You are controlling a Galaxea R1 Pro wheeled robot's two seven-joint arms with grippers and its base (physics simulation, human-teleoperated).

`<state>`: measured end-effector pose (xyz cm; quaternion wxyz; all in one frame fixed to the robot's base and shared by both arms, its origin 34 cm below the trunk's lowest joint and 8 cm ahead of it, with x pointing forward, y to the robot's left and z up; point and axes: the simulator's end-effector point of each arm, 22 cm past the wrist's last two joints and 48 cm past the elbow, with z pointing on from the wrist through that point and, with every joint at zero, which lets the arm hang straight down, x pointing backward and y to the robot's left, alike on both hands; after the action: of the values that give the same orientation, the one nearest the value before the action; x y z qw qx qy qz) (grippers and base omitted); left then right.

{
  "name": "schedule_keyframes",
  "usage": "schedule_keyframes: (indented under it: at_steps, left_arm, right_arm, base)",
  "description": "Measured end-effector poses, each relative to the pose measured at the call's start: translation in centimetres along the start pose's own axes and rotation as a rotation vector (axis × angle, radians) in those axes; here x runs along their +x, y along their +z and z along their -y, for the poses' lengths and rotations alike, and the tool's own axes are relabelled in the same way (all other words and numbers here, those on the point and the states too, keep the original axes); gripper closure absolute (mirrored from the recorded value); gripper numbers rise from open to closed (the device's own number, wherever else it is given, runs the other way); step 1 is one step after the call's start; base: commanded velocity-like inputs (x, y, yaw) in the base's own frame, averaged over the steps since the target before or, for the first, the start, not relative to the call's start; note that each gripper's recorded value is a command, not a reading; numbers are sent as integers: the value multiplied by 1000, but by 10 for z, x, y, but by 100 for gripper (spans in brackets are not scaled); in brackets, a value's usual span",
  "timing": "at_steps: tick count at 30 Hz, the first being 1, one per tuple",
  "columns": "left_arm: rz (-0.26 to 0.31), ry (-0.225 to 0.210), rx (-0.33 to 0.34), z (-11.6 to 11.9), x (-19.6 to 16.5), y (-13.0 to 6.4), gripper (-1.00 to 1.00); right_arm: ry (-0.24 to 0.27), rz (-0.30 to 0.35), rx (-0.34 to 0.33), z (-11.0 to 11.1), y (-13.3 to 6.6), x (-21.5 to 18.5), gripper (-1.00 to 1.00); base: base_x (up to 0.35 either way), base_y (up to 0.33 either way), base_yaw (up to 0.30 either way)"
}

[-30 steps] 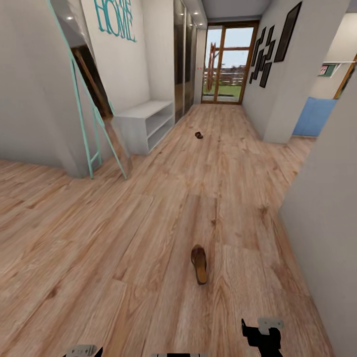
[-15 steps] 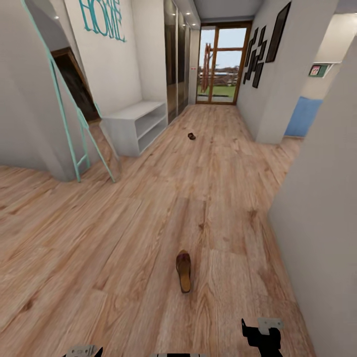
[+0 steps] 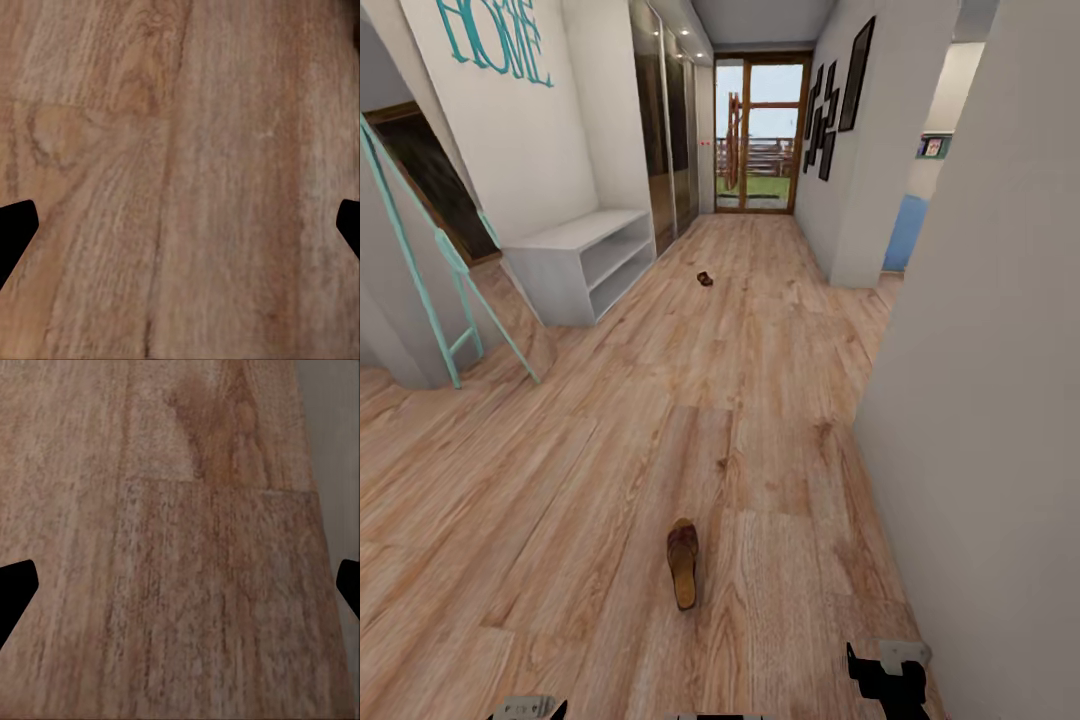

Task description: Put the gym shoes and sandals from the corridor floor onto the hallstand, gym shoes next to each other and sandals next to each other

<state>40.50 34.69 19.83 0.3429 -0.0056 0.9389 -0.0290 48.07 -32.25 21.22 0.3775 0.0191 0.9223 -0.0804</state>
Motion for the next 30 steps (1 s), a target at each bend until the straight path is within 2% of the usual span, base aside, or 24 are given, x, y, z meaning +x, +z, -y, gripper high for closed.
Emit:
schedule_keyframes:
  at_steps: [9,30]
  left_arm:
    - [3,0,0,0,-1,0,-100]
    - [4,-1,-1,0,-2,0,-100]
  right_arm:
    - [1,4,0,0,0,-2,-100]
    - [-1,5,-2,-1,0,-2,-100]
  base:
    - [97,-92,-108]
    - [33,-15,-6]
